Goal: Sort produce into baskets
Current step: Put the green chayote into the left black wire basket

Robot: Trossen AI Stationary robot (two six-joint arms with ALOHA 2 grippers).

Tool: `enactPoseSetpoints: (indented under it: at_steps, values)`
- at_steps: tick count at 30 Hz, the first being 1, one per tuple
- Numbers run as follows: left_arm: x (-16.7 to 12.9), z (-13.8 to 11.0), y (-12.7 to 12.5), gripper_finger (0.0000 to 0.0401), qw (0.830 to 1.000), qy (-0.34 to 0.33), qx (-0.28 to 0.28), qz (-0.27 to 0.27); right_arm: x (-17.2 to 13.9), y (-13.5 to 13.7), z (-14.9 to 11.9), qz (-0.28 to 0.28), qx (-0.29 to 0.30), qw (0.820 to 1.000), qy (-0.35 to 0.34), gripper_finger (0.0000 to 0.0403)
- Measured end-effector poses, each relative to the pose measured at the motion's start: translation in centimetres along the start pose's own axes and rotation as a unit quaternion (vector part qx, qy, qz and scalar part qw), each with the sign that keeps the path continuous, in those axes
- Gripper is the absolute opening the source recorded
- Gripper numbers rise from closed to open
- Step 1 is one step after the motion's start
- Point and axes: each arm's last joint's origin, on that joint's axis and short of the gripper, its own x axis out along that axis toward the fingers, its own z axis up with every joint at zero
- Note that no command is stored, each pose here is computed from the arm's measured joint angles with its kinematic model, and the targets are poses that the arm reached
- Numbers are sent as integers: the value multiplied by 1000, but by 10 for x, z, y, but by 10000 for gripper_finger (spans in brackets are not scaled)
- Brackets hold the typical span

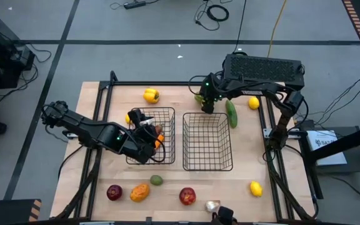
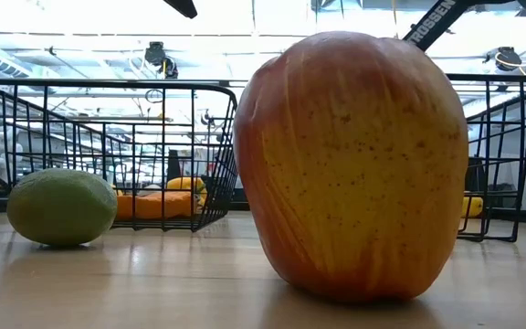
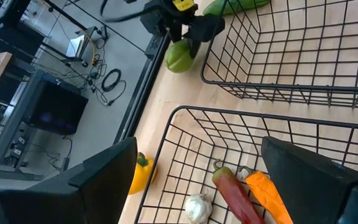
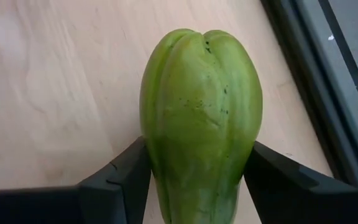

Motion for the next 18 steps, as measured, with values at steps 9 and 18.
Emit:
enactPoseSetpoints:
  at_steps: [9, 18]
  values:
    - [6, 1, 5, 350, 1000, 8, -7, 9, -64, -3, 13, 0, 35, 996, -83, 212]
    - [6, 0, 6, 350, 1000, 12, -4, 12, -138, 31, 26, 86, 91, 971, -205, 217]
